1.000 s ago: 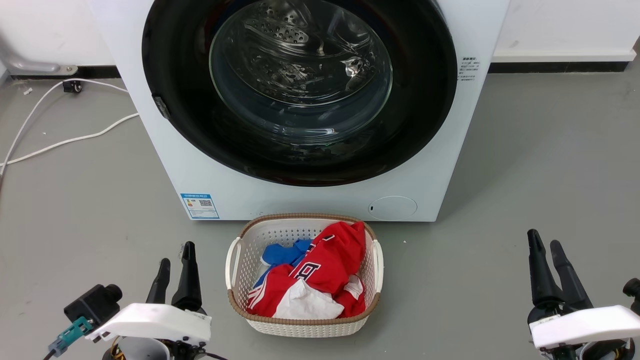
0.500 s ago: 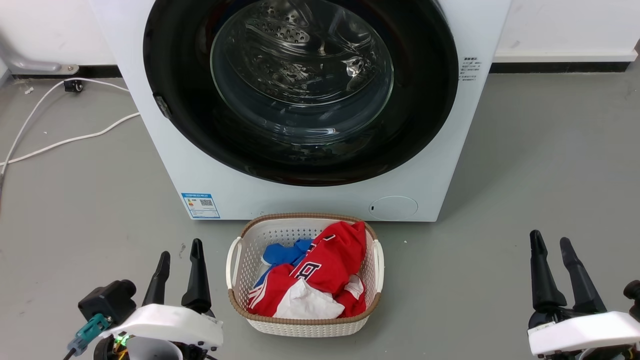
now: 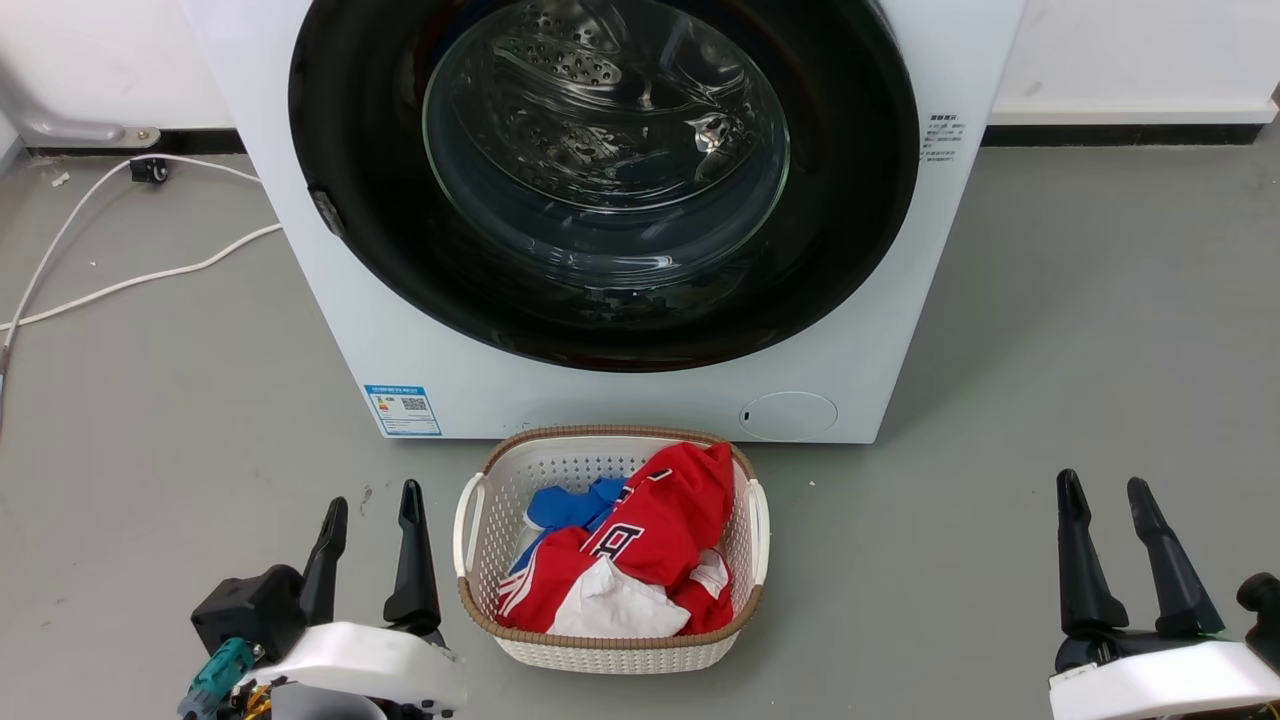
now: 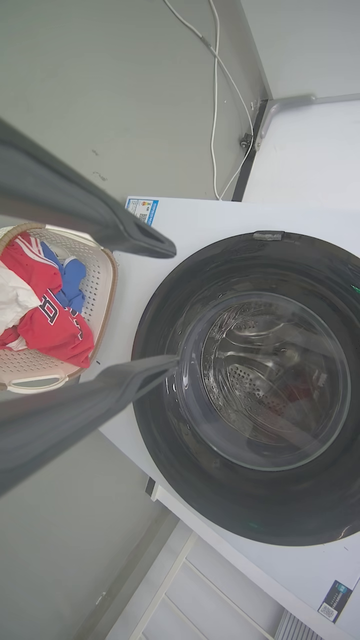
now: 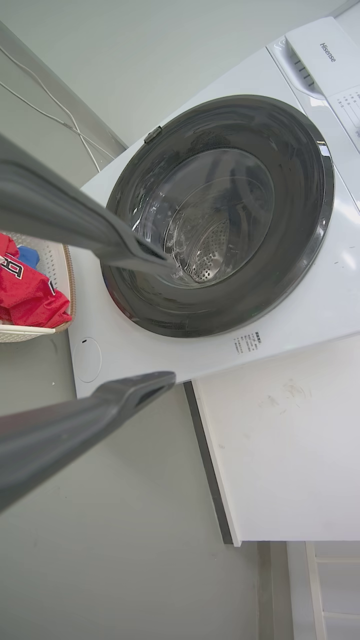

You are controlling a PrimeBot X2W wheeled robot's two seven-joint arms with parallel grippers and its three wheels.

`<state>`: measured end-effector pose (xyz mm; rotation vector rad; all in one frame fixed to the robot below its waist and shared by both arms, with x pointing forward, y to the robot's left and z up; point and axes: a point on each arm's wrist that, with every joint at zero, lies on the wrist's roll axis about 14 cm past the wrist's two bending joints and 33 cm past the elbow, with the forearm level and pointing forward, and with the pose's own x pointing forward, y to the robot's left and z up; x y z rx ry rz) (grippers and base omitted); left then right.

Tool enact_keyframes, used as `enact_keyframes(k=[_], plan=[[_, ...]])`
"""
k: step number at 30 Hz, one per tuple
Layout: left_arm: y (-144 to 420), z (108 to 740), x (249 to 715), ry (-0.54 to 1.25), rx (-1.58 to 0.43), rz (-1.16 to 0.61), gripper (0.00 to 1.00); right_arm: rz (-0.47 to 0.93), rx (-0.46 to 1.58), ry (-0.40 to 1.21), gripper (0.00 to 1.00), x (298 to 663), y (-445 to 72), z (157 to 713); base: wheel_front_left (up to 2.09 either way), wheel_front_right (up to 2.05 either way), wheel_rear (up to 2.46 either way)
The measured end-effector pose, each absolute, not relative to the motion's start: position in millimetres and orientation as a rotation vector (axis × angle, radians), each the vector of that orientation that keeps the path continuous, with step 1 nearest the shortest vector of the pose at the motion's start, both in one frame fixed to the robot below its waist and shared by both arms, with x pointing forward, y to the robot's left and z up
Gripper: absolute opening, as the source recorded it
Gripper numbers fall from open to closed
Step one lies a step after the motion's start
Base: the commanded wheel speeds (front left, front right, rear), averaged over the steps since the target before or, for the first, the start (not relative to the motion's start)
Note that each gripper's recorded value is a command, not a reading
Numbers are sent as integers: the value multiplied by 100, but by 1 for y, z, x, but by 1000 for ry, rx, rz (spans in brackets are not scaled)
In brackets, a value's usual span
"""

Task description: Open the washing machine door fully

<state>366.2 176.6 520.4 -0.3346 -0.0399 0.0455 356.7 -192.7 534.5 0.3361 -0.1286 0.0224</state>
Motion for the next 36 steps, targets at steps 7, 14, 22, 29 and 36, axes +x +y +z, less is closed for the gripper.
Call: enact_keyframes(k=[7, 14, 22, 29, 36], plan=[[176, 523, 363, -63, -286, 40, 100, 30, 282, -140, 100, 355, -191, 536, 0, 0, 0], [176, 525, 361, -84, -249, 36, 100, 33, 254, -163, 100, 353, -191, 541, 0, 0, 0], [175, 523, 356, -94, -209, 31, 100, 44, 200, -186, 100, 350, -187, 546, 0, 0, 0], [176, 521, 354, -100, -166, 31, 100, 49, 163, -191, 100, 347, -186, 546, 0, 0, 0], [176, 518, 350, -102, -108, 28, 100, 60, 105, -184, 100, 342, -183, 542, 0, 0, 0]])
